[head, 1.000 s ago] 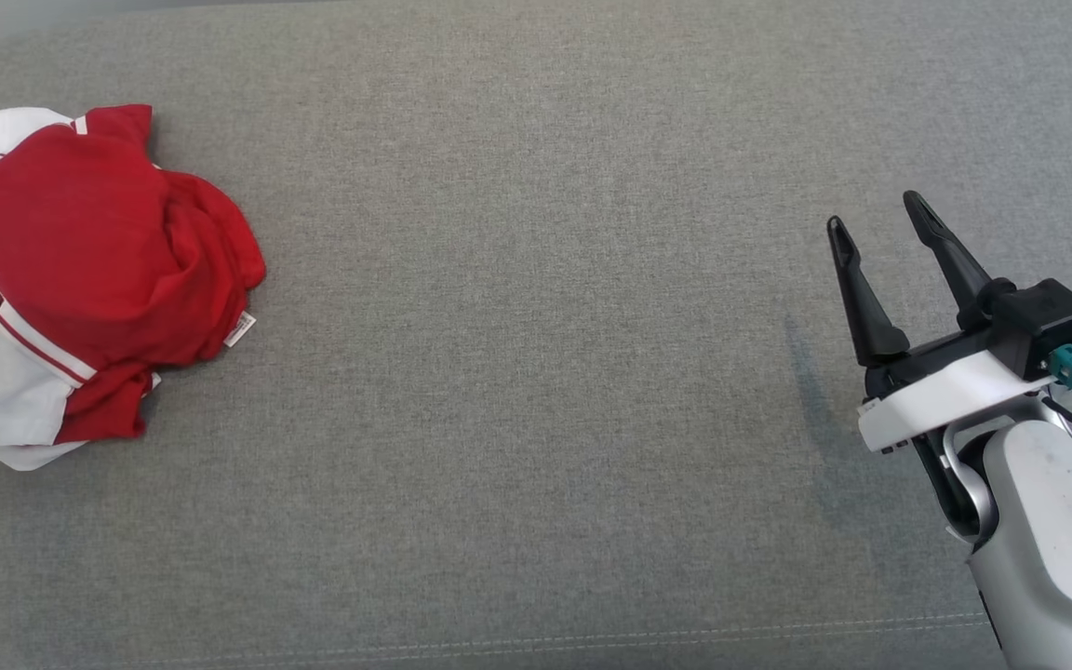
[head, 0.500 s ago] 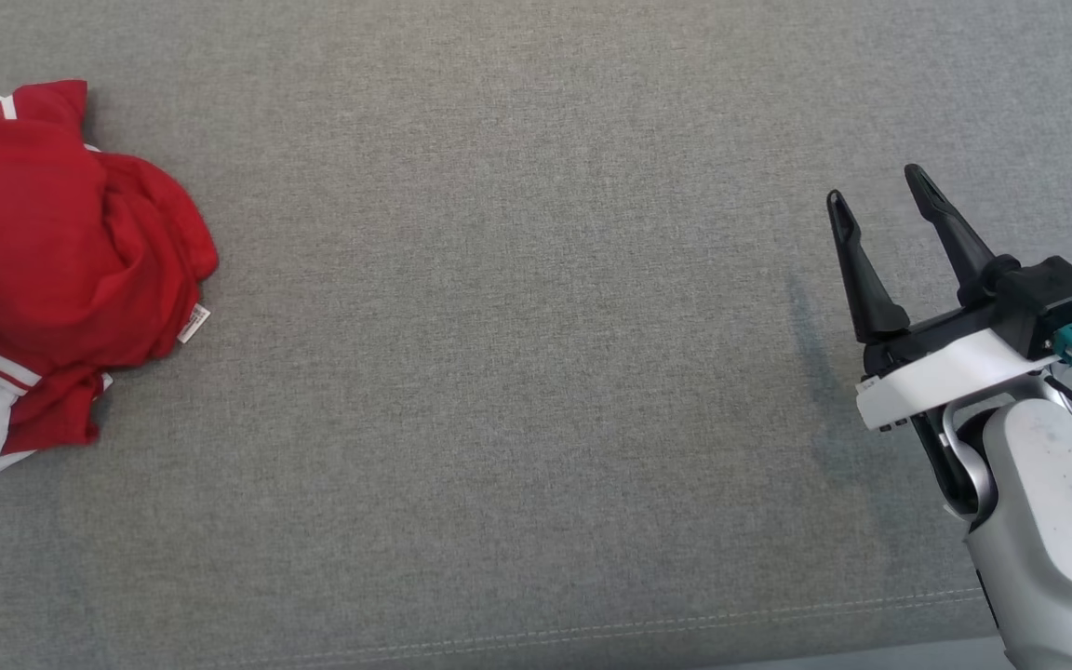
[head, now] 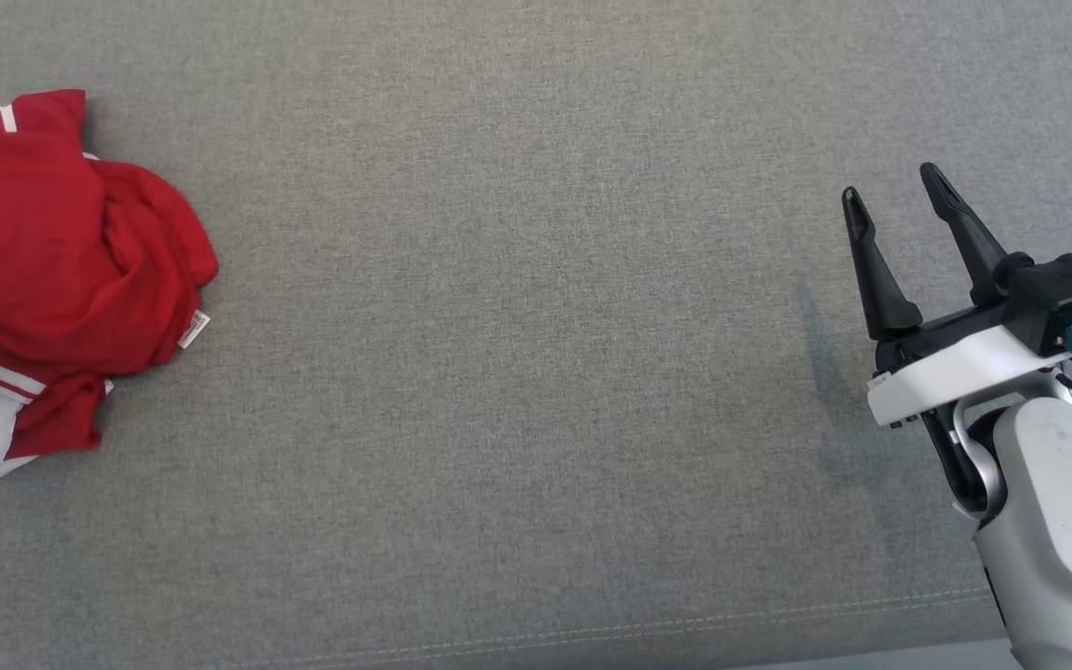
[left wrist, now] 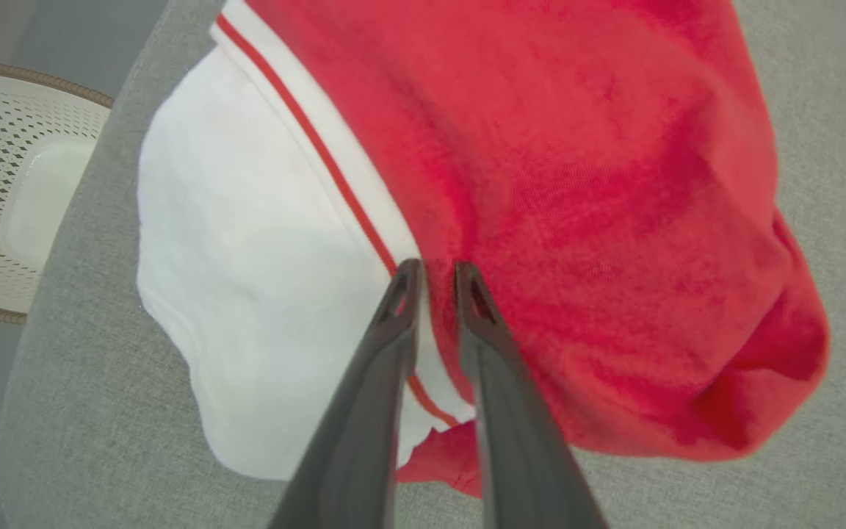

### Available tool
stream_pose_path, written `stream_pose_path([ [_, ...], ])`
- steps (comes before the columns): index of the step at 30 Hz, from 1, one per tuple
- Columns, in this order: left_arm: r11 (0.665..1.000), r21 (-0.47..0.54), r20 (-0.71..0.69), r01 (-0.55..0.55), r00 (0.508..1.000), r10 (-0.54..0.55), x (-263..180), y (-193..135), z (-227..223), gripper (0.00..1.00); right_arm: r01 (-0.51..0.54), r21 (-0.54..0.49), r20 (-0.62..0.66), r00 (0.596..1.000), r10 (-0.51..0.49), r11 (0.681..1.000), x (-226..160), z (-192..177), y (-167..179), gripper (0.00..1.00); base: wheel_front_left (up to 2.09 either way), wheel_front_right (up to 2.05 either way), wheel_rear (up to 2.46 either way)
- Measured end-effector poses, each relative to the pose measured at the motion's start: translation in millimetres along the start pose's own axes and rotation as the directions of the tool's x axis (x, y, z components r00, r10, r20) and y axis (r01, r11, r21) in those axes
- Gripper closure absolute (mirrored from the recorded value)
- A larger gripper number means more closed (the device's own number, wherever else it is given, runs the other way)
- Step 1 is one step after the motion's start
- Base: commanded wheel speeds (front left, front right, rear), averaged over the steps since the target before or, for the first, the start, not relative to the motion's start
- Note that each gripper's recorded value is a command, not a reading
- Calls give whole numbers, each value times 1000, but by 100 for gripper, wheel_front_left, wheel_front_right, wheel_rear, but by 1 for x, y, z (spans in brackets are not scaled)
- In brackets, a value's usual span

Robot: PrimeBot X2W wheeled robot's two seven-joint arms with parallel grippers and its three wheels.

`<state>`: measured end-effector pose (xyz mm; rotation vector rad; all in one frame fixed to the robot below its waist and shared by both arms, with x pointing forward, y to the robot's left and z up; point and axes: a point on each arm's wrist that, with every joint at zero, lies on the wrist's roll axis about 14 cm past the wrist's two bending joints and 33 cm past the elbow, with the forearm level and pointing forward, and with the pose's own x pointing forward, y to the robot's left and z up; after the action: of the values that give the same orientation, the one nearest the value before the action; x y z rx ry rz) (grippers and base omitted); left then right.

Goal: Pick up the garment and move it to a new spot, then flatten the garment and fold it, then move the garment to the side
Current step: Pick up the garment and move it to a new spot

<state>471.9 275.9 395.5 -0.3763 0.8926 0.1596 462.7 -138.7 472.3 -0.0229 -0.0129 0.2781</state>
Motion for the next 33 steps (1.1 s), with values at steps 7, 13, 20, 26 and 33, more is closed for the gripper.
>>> stream_pose_path([
  [7,1000,-18,24,11,1000,-11,-10,1,4,100,-13,-1,19,1000,13,1000,1,8,5,0,0,0,0],
  [13,999,-21,67,38,997,-36,-19,-4,17,100,-23,0,26,999,23,1000,1,12,10,0,0,0,0],
  [20,985,59,260,164,950,-174,-51,-50,82,100,-30,-4,38,999,30,1000,-2,18,14,0,0,0,0],
  [26,943,202,309,265,896,-318,-75,-107,108,100,-38,11,54,998,37,999,-5,25,22,0,0,0,0],
  [33,799,359,233,482,783,-577,-103,-224,97,100,0,27,77,997,-2,1000,-16,36,17,0,0,0,0],
])
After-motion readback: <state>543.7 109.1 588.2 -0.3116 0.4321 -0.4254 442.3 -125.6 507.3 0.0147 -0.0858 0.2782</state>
